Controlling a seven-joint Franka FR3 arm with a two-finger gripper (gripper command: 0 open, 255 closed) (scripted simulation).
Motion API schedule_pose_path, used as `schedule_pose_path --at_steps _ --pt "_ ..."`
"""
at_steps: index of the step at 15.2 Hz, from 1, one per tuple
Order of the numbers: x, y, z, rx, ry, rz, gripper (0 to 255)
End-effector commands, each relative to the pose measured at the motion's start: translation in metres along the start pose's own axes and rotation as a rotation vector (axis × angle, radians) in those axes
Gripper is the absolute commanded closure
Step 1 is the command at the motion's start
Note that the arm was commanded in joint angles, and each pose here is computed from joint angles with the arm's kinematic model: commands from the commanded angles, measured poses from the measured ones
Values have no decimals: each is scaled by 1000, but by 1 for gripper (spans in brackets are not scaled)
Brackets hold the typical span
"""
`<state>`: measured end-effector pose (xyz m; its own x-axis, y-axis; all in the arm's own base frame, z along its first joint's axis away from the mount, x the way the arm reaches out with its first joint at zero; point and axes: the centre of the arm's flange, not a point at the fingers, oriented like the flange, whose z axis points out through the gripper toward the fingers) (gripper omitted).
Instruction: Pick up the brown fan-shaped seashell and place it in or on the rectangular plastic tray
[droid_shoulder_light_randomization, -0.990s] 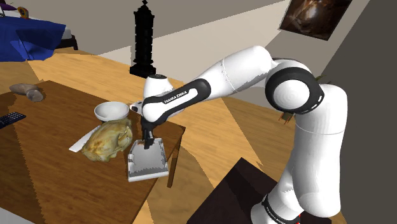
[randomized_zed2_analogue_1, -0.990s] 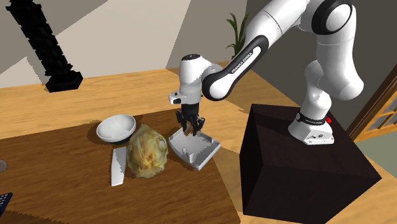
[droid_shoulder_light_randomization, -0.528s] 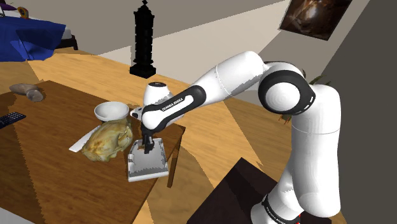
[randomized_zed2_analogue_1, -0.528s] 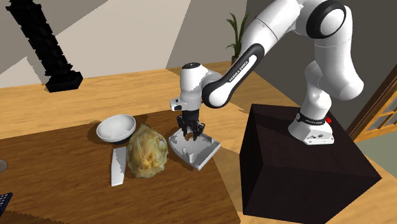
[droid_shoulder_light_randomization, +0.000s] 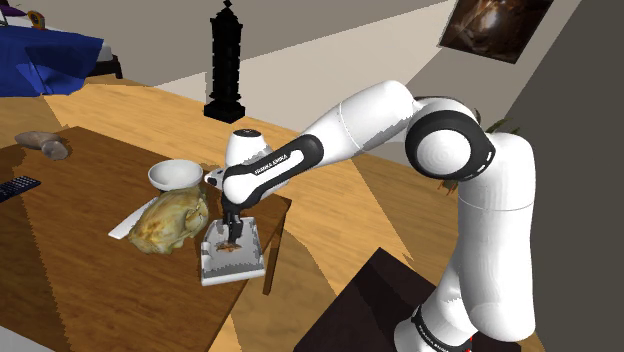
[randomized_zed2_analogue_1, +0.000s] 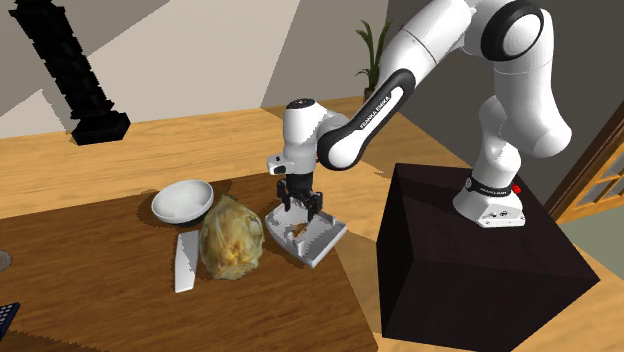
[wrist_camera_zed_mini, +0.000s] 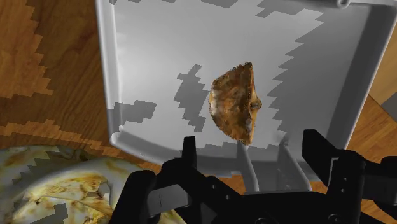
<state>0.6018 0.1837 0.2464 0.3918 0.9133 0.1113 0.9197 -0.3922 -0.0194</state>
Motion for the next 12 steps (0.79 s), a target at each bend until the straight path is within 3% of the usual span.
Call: schedule_pose_path --at_steps 1,4,8,12 --pt "0 0 0 0 0 0 0" --pt "0 0 0 0 0 0 0" --pt "0 0 -50 0 0 0 0" --pt "0 0 -50 0 0 0 0"
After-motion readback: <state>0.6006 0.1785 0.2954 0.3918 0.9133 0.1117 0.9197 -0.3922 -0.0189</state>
